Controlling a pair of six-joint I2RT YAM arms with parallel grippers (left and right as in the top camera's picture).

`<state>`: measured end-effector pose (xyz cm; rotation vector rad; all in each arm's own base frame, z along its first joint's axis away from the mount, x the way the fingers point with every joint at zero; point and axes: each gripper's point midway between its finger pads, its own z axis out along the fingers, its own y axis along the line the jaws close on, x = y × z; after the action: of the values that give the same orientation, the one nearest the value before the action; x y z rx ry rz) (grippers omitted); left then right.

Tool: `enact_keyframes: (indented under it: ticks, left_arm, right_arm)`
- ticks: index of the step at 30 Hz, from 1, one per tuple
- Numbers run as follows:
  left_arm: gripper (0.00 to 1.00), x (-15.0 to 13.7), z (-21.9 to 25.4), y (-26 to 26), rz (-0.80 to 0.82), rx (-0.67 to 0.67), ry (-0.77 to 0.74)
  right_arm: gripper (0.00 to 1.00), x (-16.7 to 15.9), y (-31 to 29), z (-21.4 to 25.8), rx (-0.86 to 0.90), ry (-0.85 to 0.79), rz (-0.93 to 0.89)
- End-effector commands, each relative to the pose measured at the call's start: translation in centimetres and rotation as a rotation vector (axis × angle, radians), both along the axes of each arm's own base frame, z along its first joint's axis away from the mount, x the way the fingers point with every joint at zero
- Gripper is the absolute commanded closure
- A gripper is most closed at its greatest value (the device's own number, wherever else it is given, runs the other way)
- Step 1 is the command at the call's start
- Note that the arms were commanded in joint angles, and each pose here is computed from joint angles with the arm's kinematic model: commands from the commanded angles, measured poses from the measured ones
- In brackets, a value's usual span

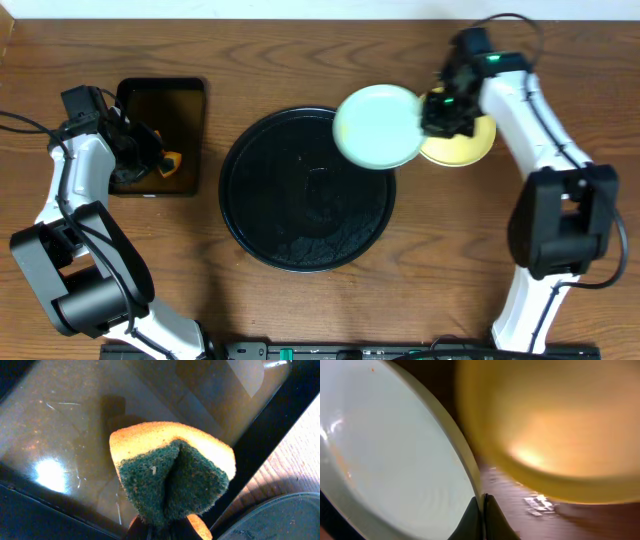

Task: Clean dirty plates on tray and stack at the side
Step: 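Carry the green plate with the right gripper onto the stack at upper right, then release the green plate on the stack and pull the right gripper back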

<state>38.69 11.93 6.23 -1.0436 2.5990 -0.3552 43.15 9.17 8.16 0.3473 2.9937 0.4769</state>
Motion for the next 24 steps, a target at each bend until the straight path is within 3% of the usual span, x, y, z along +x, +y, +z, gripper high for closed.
enact_keyframes:
  ticks: [1, 9, 16, 18, 21, 24]
  left_arm:
    - [0.92, -0.4, -0.6, 0.1, -0.011, 0.004, 0.019]
    - [0.92, -0.4, -0.6, 0.1, -0.011, 0.004, 0.018]
    - [0.92, -0.4, -0.6, 0.1, -0.011, 0.004, 0.018]
    - [0.92, -0.4, -0.6, 0.1, -0.011, 0.004, 0.018]
    - [0.92, -0.4, -0.6, 0.1, -0.011, 0.004, 0.018]
    - [0.92, -0.4, -0.6, 0.1, -0.011, 0.004, 0.018]
  right_arm:
    - [0.99, 0.9, -3.8, 1.2, 0.019, -0.030, -0.074]
    - [0.99, 1.1, -11.3, 1.1, 0.014, -0.028, -0.243]
    - [0.98, 1.3, -13.1, 0.4, -0.028, -0.043, -0.275]
    - [0.83, 1.3, -12.9, 0.1, -0.029, -0.043, -0.270]
    - [0.52, 1.2, -12.5, -0.4, -0.031, -0.037, -0.262]
    - [0.39, 1.2, -11.8, -0.7, -0.023, -0.025, -0.248]
